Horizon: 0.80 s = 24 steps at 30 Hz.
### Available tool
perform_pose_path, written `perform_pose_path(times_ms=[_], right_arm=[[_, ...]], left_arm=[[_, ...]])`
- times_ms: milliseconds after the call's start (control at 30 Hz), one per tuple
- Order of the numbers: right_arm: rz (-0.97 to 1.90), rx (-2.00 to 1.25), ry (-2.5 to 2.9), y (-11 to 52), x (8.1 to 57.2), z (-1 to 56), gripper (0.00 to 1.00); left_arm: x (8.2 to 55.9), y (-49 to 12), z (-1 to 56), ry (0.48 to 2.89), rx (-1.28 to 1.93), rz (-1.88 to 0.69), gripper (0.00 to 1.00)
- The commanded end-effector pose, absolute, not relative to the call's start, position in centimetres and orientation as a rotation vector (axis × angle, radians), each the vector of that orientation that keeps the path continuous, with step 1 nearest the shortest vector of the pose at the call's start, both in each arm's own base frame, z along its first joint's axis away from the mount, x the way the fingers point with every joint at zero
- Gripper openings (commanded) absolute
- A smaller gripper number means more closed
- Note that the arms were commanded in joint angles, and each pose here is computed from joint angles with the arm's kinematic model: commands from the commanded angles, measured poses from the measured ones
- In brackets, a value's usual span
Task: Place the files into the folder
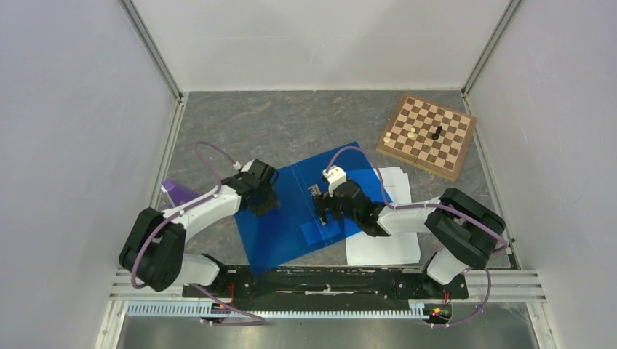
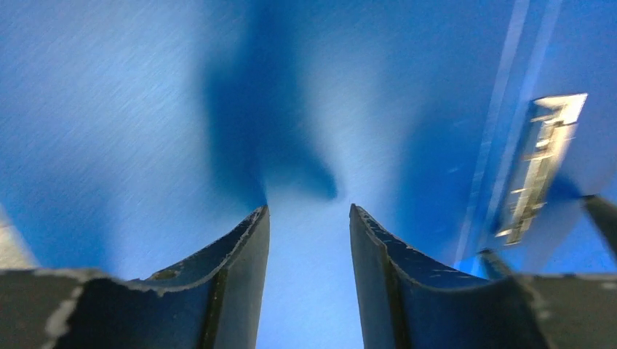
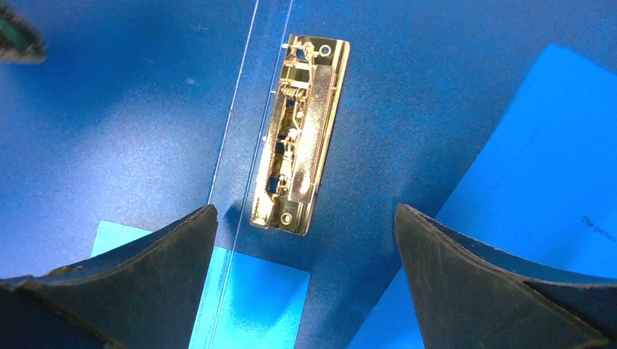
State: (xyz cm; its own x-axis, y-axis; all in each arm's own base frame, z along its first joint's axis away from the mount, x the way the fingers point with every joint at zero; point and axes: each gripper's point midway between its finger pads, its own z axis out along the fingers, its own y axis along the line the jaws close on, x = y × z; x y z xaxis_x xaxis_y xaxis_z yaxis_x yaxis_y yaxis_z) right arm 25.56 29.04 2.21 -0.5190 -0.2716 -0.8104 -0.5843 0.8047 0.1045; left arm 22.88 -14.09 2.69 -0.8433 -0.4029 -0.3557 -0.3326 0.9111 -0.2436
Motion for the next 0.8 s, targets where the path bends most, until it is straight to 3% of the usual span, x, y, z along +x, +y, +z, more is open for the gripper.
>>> perform_pose_path(times_ms=[0,67,367,767], right_arm=[[0.516,-0.695,2.18,28.8,23.6,1.0,0.94],[0.526,-0.697,2.176,28.8,23.4,1.1,0.94],[0.561,-0.688,2.142,28.9,23.3,2.6,0.94],[0.467,-0.468,2.175,27.0,27.3,6.4,0.94]], left_arm=[[27.9,-17.1,5.9,2.551,-0.554,-0.262,0.57],[29.4,-18.2,6.5,2.538,-0.561,-0.24,0.66],[34.7,-20.4,3.5,2.574,-0.514,-0.054,0.86],[33.0,-19.3,-1.7,2.636,-0.448,0.228,0.89]])
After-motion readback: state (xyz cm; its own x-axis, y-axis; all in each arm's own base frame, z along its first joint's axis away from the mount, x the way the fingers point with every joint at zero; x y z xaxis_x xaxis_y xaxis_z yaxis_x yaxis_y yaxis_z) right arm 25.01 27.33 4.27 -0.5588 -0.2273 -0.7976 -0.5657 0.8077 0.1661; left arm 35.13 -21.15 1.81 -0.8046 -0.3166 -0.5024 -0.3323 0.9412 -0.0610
